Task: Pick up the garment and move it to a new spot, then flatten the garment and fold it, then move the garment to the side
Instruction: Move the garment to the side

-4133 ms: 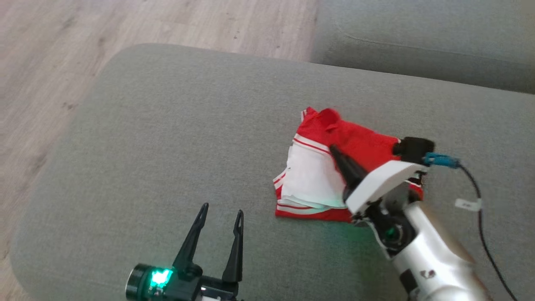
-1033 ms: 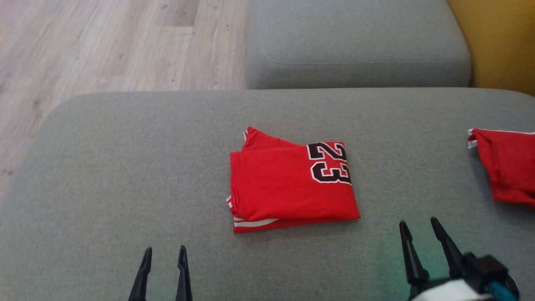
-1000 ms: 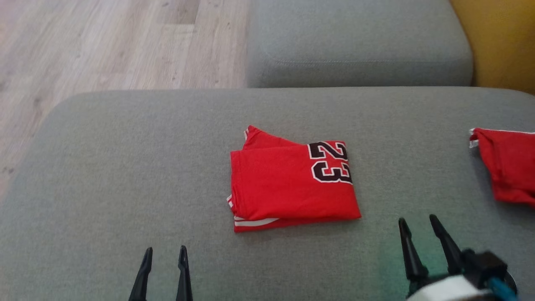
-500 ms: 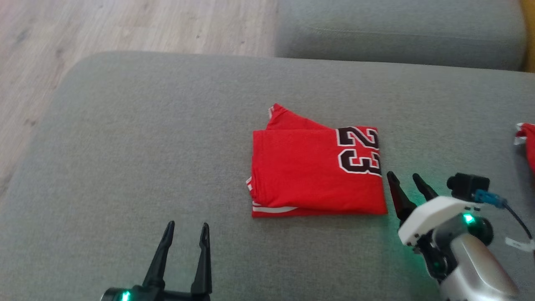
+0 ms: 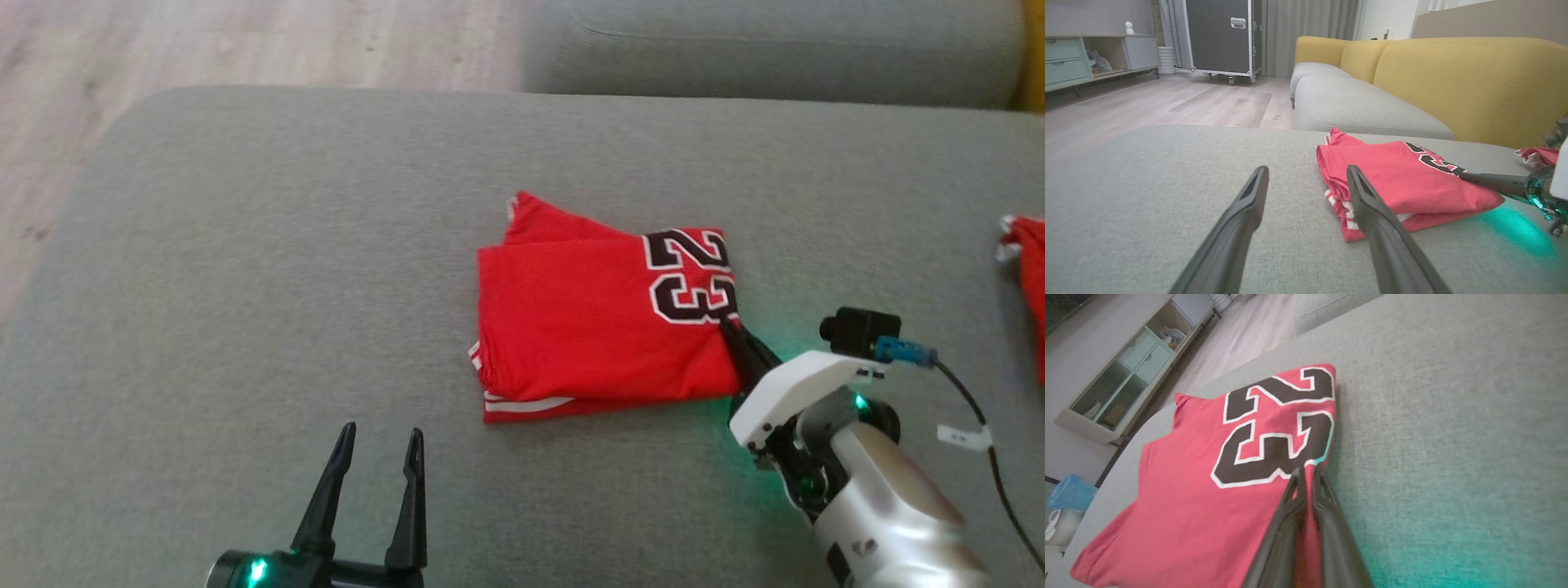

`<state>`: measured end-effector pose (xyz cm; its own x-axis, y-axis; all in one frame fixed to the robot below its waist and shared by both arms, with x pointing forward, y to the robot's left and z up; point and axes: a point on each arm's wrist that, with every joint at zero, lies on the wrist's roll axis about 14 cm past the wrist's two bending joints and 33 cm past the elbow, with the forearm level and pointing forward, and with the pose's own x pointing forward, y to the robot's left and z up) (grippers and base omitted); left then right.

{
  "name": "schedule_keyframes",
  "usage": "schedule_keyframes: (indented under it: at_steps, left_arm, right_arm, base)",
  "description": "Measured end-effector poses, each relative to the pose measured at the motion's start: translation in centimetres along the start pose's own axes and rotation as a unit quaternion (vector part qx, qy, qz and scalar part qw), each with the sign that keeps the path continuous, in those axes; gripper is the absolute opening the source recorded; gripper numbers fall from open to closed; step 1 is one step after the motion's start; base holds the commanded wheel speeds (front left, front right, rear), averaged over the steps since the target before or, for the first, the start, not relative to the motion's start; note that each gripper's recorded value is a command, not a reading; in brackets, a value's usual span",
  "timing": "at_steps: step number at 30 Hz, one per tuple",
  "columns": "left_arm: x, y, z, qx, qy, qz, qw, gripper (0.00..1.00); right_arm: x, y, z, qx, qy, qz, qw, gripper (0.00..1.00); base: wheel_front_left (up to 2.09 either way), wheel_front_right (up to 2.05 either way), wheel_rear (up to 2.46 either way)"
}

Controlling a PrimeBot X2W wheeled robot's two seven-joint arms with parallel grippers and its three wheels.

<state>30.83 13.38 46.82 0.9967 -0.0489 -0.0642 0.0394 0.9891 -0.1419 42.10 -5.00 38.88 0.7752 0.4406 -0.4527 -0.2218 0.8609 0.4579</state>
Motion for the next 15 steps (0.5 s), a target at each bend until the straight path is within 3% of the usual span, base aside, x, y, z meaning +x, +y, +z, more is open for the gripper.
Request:
schedule_keyframes:
  at_steps: [7, 15]
  left_arm:
    - [1.9, -2.5, -0.7, -0.003, 0.012, -0.048, 0.999, 1.00]
    - [6.1, -6.6, -0.6, -0.013, 0.006, -0.128, 0.992, 1.00]
  right_arm:
    - [-2.0, -4.1, 4.7, -0.044, -0.062, -0.028, 0.997, 0.00]
    - [-6.5, -10.2, 11.9, -0.092, -0.144, -0.085, 0.982, 0.00]
  base:
    - [0.00, 0.00, 0.00]
    - [0.00, 0.00, 0.00]
